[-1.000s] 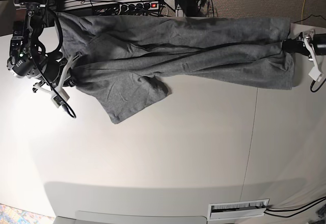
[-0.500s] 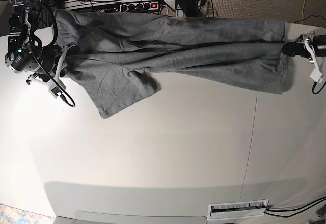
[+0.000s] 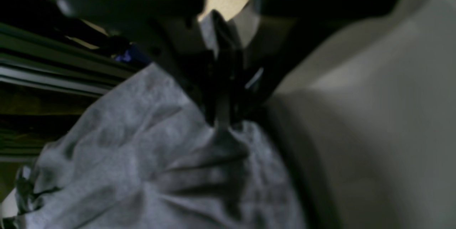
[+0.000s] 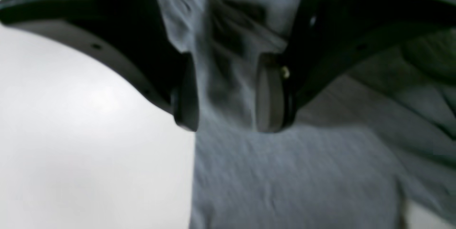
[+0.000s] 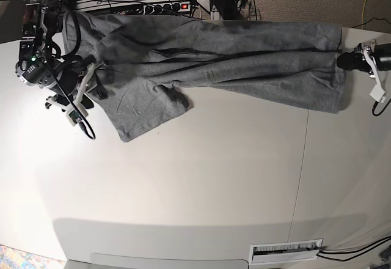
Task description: Fold the T-shirt properly
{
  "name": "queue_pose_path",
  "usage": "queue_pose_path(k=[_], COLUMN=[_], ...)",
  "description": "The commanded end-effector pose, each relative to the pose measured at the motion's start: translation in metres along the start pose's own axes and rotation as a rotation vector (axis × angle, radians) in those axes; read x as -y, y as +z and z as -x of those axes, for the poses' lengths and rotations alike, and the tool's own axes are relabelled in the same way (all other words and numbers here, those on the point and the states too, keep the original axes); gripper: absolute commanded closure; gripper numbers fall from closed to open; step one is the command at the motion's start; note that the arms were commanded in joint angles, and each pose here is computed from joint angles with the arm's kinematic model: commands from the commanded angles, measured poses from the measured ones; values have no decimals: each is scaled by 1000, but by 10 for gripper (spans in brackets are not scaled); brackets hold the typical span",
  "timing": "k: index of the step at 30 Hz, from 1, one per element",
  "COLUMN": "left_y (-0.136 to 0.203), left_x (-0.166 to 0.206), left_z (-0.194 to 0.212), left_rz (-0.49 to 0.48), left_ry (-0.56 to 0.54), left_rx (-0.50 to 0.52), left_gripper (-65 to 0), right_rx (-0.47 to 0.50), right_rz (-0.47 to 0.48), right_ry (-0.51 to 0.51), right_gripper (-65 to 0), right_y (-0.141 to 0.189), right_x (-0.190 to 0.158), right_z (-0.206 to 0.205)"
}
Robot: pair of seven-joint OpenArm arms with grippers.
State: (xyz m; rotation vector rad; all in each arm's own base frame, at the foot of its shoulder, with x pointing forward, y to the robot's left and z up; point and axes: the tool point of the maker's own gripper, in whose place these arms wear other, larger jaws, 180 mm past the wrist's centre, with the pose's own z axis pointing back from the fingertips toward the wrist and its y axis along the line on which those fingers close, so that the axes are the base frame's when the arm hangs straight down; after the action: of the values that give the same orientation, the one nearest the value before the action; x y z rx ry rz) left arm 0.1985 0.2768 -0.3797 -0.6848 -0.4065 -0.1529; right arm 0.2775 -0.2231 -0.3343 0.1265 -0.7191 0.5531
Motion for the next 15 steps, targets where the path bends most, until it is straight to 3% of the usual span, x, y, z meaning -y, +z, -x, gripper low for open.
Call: queue_pose_path(k=[1,6,11,15], left_y=[9,4,0,-13], left_x=[4,32,53,77], left_z=[-18,-34,-56,-62], left_rz=[0,53,61,121], left_ry=[-39,-132,-242,-275], left_rx=[33,55,130,181], left_gripper=[-80,-160,-160,-160], right_rx=[57,147,150,163], right_rz=[27,76,140,182], right_ry=[17,31,77,97], right_gripper=[-274,-274,-274,-274], right_y=[4,-3,-2,-1], right_x=[6,5,19,32], right_z=[-16,-31,-39,-50])
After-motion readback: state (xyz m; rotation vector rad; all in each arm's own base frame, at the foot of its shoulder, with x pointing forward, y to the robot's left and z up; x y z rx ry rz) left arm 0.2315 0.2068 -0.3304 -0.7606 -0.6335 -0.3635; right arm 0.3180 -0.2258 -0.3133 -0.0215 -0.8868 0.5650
